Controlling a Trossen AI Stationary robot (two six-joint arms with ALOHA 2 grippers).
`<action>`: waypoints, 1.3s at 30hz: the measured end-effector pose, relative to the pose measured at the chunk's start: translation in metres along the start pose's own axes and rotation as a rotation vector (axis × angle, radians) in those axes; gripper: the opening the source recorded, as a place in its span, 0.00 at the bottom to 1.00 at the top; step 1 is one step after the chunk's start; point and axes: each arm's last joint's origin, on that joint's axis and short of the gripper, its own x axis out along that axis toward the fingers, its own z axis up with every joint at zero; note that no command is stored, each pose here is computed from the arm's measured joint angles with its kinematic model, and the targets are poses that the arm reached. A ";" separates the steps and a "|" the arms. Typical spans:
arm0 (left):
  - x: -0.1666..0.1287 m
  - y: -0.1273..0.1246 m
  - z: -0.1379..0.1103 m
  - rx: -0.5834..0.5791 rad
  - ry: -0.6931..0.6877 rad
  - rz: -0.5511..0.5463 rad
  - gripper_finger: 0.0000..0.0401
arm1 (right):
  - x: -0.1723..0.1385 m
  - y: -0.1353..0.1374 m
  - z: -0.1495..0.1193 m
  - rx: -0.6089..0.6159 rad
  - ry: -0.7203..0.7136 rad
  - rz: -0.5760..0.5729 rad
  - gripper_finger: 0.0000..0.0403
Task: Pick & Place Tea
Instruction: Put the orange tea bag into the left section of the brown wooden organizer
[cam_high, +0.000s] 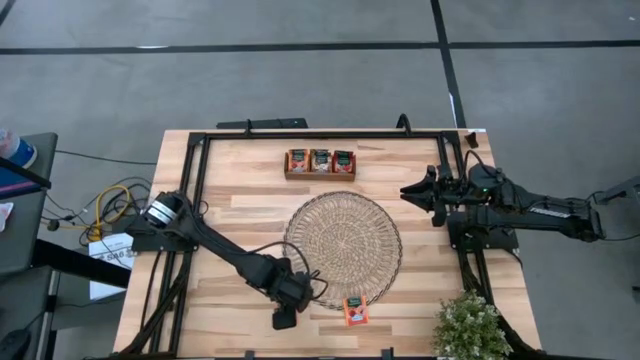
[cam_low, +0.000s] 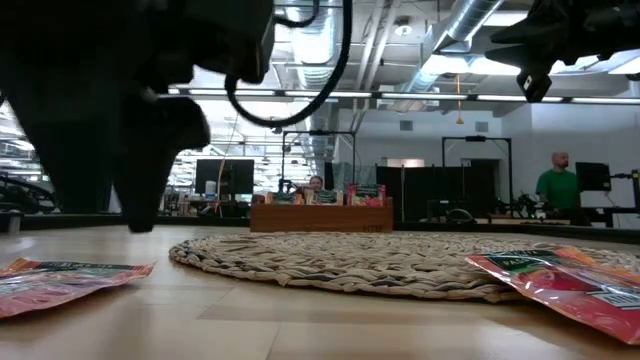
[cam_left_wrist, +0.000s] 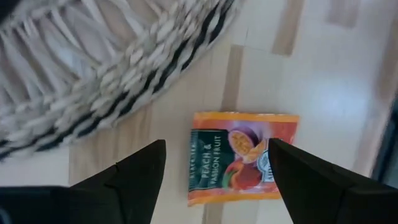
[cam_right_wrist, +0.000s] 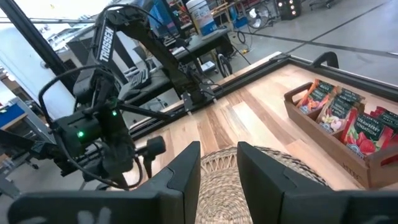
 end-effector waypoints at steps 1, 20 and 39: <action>0.002 0.000 -0.001 -0.006 0.005 0.011 0.69 | 0.000 0.000 0.000 0.000 0.002 -0.001 0.24; 0.033 -0.005 -0.020 0.033 0.063 0.179 0.68 | 0.000 0.001 0.000 -0.007 0.014 0.032 0.24; 0.034 -0.010 -0.021 -0.019 0.000 0.180 0.24 | 0.000 0.001 0.000 -0.007 0.018 0.048 0.24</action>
